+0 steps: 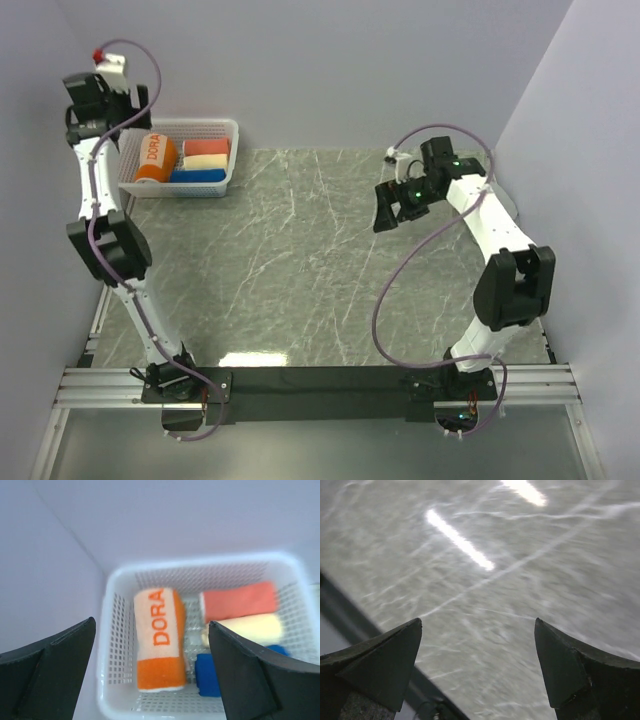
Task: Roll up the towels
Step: Grab a towel with the right arm
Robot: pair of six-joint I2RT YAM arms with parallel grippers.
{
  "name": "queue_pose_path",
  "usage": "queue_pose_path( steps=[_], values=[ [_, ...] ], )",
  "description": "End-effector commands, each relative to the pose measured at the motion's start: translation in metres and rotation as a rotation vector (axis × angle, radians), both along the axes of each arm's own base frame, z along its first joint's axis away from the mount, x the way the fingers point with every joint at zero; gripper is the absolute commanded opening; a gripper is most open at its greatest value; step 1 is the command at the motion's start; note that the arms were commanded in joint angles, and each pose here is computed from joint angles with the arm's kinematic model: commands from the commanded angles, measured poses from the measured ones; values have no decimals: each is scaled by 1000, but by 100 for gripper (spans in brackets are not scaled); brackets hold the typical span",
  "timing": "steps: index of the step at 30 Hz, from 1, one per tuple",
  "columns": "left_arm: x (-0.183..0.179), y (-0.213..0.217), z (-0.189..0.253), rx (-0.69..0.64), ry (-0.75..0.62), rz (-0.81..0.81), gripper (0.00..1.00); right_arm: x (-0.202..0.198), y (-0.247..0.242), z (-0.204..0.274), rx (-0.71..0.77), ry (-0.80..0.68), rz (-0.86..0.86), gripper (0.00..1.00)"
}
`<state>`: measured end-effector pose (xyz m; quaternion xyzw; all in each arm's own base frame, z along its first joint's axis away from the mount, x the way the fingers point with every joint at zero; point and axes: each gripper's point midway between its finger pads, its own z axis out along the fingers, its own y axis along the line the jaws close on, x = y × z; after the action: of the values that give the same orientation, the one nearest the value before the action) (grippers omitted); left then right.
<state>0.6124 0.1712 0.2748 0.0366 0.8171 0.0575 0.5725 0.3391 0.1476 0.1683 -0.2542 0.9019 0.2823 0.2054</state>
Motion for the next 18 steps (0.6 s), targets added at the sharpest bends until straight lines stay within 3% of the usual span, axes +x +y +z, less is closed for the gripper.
queue_pose_path(
  steps=[1, 5, 11, 18],
  values=[
    [-38, -41, 90, 4, -130, -130, 99, 33, -54, 28, -178, -196, -171, 99],
    [-92, -95, 89, 6, -48, -277, 100, 58, -135, 20, -458, -229, -374, 94],
    [-156, -147, 87, -56, -21, -370, 100, 79, -227, -23, -580, -73, -535, 83],
    [-179, -165, 83, -97, 39, -412, 100, 87, -280, -71, -621, 62, -615, 81]
  ],
)
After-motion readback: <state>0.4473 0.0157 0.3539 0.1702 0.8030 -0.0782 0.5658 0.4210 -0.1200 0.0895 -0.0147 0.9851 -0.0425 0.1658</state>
